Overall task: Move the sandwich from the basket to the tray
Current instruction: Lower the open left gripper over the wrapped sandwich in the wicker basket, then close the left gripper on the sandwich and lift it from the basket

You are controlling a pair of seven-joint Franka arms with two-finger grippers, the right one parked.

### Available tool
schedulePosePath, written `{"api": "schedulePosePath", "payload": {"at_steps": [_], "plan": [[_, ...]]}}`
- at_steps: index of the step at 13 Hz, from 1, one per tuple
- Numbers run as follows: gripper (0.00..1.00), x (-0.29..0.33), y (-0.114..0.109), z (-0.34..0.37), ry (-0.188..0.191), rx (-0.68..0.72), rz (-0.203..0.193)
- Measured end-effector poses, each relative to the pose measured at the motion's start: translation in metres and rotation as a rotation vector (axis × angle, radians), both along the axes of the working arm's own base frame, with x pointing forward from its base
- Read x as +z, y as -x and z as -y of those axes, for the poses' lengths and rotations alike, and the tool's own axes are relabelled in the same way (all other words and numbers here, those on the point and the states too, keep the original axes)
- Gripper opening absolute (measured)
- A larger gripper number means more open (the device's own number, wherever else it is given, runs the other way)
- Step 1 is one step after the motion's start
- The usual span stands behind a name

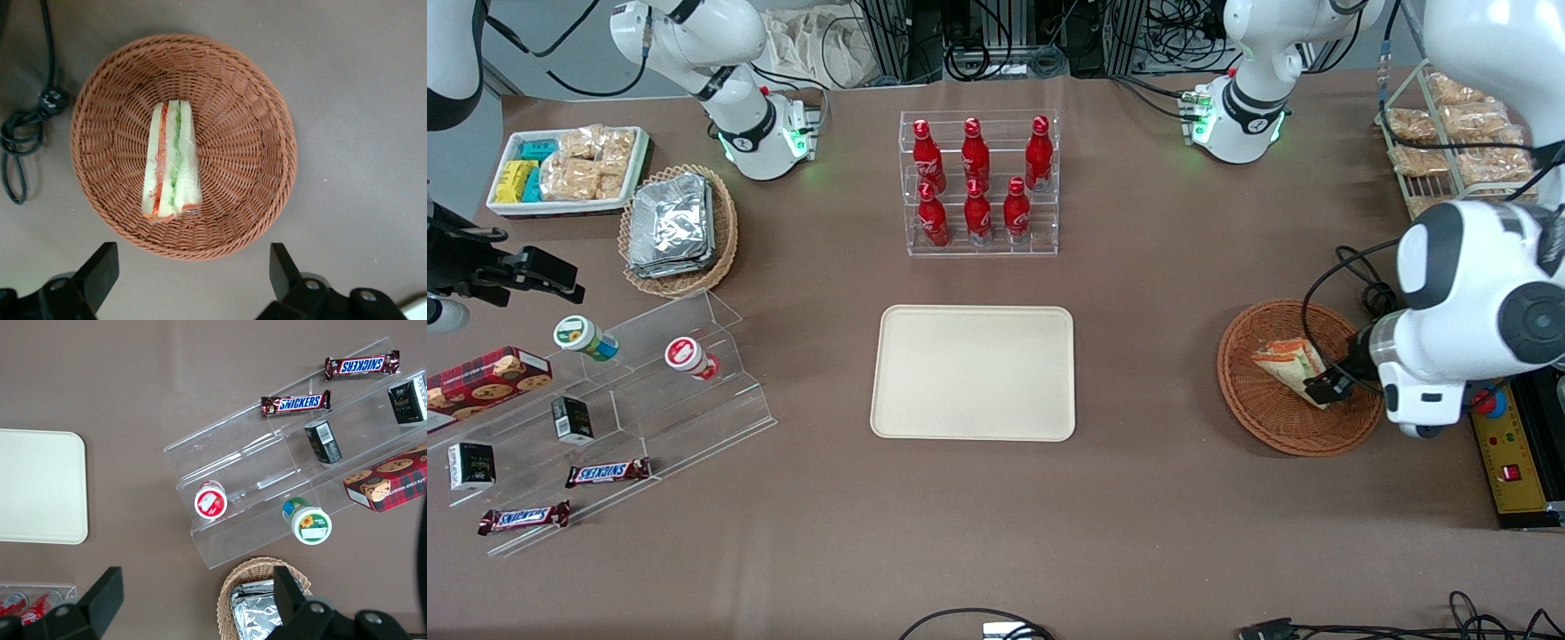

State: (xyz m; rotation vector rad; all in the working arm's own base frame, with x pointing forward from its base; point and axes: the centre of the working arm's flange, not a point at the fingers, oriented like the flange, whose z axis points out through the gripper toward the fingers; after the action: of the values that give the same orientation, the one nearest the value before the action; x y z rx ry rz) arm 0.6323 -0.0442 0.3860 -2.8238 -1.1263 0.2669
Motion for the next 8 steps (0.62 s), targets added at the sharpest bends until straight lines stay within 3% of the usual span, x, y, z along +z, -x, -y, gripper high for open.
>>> {"api": "schedulePosePath", "payload": {"at_steps": [2,8], "plan": [[1.00,-0.025,0.008,0.001,-0.003,0.016,-0.011],[1.00,-0.083,0.041,-0.011,-0.006,0.038,0.044]]}}
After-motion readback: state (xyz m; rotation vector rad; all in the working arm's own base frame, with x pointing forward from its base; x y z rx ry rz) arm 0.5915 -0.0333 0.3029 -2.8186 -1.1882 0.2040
